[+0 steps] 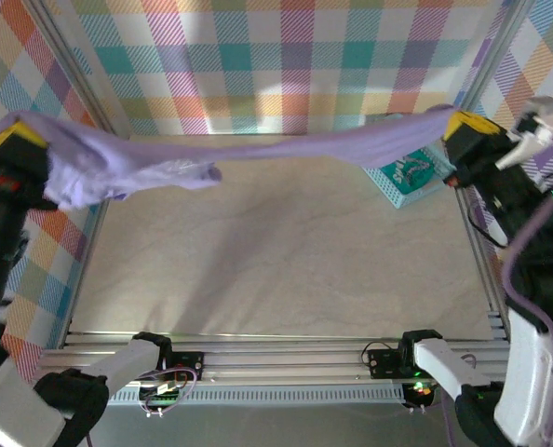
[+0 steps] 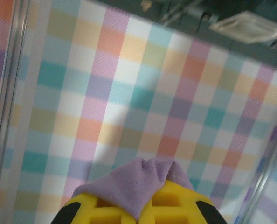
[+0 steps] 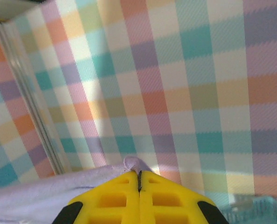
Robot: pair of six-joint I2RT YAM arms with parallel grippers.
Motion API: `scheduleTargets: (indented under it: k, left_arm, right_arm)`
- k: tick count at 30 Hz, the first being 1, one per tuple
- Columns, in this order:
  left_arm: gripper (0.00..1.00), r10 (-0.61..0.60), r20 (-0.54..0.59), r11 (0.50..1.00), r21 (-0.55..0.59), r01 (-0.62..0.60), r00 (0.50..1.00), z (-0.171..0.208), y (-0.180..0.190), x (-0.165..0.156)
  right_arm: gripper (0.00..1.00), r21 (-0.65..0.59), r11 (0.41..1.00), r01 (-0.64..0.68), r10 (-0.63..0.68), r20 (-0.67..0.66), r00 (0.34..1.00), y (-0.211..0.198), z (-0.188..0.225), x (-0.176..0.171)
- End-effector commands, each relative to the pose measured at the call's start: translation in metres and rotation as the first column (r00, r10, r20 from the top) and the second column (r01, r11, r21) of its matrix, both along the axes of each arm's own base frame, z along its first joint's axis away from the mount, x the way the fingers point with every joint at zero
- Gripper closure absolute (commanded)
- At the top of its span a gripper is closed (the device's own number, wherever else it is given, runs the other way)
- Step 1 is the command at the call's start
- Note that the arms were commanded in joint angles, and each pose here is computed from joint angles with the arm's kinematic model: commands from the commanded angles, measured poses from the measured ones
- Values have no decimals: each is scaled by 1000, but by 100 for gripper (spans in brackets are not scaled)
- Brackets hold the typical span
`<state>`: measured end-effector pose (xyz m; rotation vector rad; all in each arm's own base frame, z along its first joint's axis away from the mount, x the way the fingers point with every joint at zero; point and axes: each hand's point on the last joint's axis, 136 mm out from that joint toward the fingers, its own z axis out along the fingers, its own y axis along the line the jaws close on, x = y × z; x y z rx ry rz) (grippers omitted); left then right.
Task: Fold the inside-out t-shirt
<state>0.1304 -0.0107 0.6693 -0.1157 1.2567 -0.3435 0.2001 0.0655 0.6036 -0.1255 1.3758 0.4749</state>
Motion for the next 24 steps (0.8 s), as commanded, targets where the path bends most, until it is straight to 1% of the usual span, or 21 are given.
scheduleTargets:
  k: [1, 4, 6, 9, 12, 15, 18, 21, 24]
  left_arm:
    - [100, -55, 5, 999, 0, 55, 998, 4, -11, 8]
    - [100, -23, 9, 1000, 5, 23, 1000, 8, -6, 8]
    - [100, -13, -4, 1000, 15, 13, 1000, 9, -7, 18]
    - [100, 36, -32, 999, 29, -35, 999, 12, -5, 47]
    - [100, 92, -86, 994, 62, -87, 992, 8, -5, 89]
    - [100, 139, -158, 986, 115, -121, 978, -9, -11, 147]
    - [100, 174, -262, 978, 161, -134, 949, -42, -14, 211]
    - [100, 167, -349, 978, 178, -110, 922, -76, -17, 261]
    - [100, 169, -435, 977, 190, -94, 885, -117, -13, 312]
  right_arm:
    - [100, -5, 1000, -20, 20, 25, 999, 1, 7, -23]
    - [100, -4, 999, -34, 34, 45, 998, 2, 15, -36]
    - [100, -10, 999, -32, 32, 51, 998, 2, 19, -37]
    - [100, -19, 1000, -15, 16, 50, 999, 1, 24, -29]
    - [100, -32, 999, 1, 0, 36, 999, 0, 25, -10]
    - [100, -54, 998, 24, -25, -21, 999, 0, 13, 31]
    - [100, -82, 996, 42, -51, -110, 993, 1, -12, 86]
    - [100, -109, 992, 58, -77, -182, 980, 2, -41, 136]
    - [100, -128, 991, 50, -86, -288, 954, 6, -89, 199]
